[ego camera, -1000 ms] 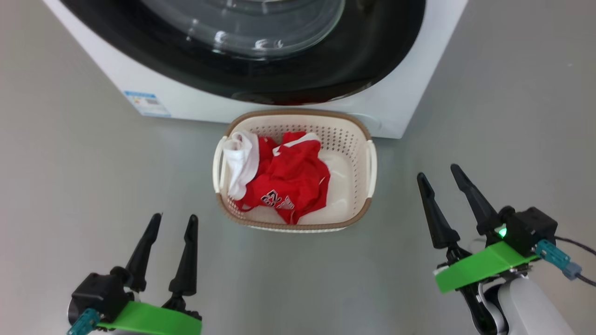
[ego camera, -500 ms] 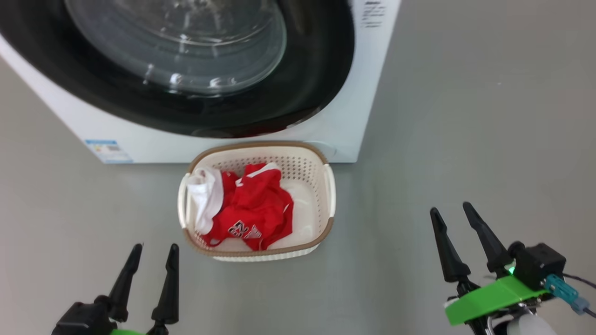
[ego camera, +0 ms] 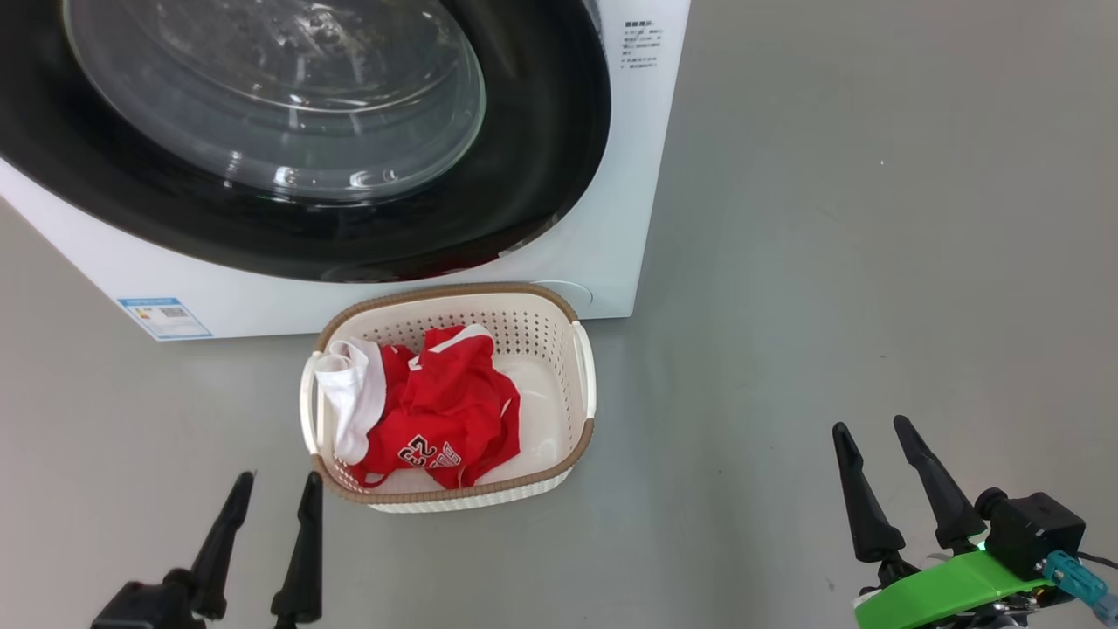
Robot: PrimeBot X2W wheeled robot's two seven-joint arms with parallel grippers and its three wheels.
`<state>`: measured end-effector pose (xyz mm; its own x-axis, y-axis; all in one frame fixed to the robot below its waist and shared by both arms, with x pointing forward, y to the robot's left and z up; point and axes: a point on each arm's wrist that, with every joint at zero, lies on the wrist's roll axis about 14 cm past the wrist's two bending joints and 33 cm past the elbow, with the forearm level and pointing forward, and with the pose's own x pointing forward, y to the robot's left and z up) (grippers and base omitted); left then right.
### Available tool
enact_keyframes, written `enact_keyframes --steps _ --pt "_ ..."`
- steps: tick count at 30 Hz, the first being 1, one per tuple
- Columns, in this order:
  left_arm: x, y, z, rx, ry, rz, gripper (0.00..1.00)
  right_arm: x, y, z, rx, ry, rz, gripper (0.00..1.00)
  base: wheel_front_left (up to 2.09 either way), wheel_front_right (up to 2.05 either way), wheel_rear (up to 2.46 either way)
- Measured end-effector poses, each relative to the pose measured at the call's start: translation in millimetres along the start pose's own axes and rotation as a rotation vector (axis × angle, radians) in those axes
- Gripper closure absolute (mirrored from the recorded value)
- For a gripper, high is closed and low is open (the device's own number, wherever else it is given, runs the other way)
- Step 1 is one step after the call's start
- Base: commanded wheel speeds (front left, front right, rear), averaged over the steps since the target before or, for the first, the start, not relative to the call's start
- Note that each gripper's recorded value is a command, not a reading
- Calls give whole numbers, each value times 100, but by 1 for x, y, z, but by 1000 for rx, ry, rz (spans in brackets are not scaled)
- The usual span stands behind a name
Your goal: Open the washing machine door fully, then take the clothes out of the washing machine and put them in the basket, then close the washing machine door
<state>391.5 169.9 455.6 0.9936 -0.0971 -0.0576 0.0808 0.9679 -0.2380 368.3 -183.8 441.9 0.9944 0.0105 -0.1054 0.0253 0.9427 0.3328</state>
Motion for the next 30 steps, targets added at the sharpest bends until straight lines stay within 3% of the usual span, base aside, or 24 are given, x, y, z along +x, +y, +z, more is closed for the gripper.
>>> enact_keyframes --steps 14,15,20,30 --pt "-3 -1 3 -17 -9 -1 0 1 0 3 2 -11 -3 0 0 0 0" --pt "-4 0 1 -19 -4 1 100 0 -1 1 2 -4 -5 100 0 0 0" --pt "-8 -3 -18 -47 54 16 100 -5 -5 -17 12 52 -26 100 0 0 0" --pt "-10 0 -14 -132 46 37 100 -5 -5 -15 87 47 -39 100 0 0 0"
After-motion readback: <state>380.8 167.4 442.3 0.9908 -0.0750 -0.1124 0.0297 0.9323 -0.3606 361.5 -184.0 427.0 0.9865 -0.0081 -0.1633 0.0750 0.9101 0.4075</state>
